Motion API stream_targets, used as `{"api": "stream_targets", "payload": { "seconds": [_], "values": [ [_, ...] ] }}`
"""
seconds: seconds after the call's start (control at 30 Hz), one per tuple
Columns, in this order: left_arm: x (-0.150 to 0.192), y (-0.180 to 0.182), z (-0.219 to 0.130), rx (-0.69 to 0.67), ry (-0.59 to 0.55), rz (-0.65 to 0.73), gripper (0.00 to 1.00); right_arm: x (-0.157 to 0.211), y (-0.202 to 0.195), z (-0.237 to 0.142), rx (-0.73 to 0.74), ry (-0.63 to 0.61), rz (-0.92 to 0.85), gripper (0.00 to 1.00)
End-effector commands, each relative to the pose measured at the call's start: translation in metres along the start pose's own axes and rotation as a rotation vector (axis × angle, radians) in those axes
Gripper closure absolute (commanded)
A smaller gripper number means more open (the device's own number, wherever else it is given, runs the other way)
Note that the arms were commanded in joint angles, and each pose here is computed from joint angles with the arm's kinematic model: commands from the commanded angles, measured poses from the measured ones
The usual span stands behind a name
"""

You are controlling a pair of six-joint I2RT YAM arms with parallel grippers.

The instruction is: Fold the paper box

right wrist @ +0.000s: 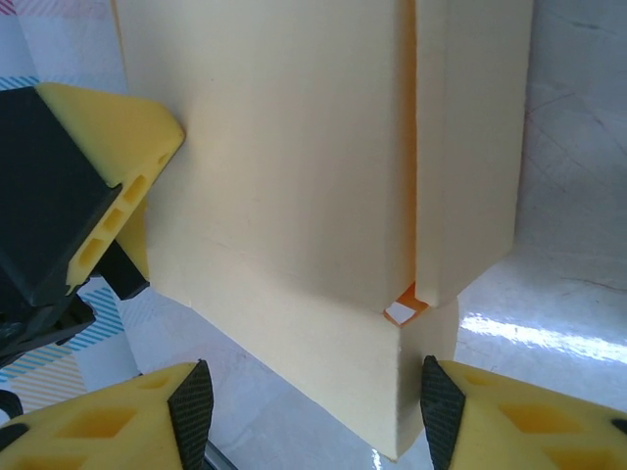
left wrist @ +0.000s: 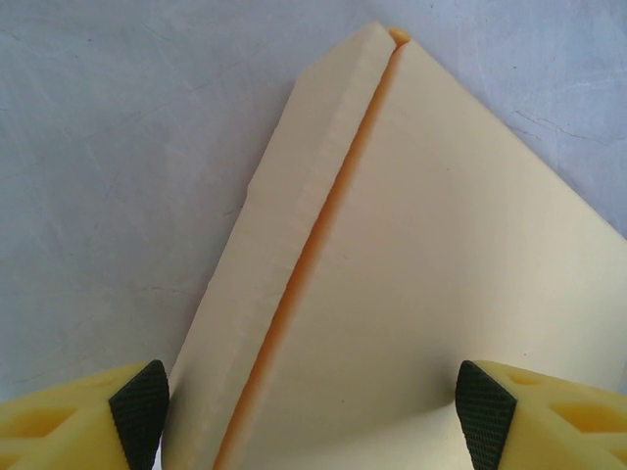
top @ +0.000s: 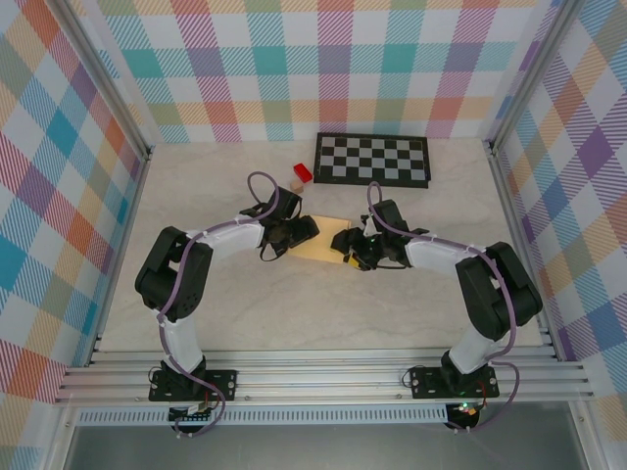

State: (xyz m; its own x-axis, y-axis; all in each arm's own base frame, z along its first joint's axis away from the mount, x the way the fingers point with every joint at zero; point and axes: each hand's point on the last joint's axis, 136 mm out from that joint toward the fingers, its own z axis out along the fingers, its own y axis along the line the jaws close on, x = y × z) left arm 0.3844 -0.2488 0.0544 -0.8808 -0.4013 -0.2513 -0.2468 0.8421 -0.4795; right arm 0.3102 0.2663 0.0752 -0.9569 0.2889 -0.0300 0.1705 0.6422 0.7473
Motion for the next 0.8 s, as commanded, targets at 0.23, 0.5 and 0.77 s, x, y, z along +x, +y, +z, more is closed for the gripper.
{"api": "stream_targets", "payload": {
  "seconds": [0.23, 0.5, 0.77],
  "values": [
    [0.005, -0.012, -0.006, 0.049, 0.012, -0.017, 0.21, 0.002, 0.003, 0.012, -0.032, 0.030, -0.019, 0.45],
    [0.005, -0.012, -0.008, 0.054, 0.013, -0.020, 0.21, -0.004, 0.015, 0.014, -0.094, 0.016, -0.008, 0.61],
    [0.005, -0.013, -0.008, 0.054, 0.013, -0.019, 0.21, -0.004, 0.019, 0.014, -0.120, 0.011, -0.001, 1.00]
  ]
}}
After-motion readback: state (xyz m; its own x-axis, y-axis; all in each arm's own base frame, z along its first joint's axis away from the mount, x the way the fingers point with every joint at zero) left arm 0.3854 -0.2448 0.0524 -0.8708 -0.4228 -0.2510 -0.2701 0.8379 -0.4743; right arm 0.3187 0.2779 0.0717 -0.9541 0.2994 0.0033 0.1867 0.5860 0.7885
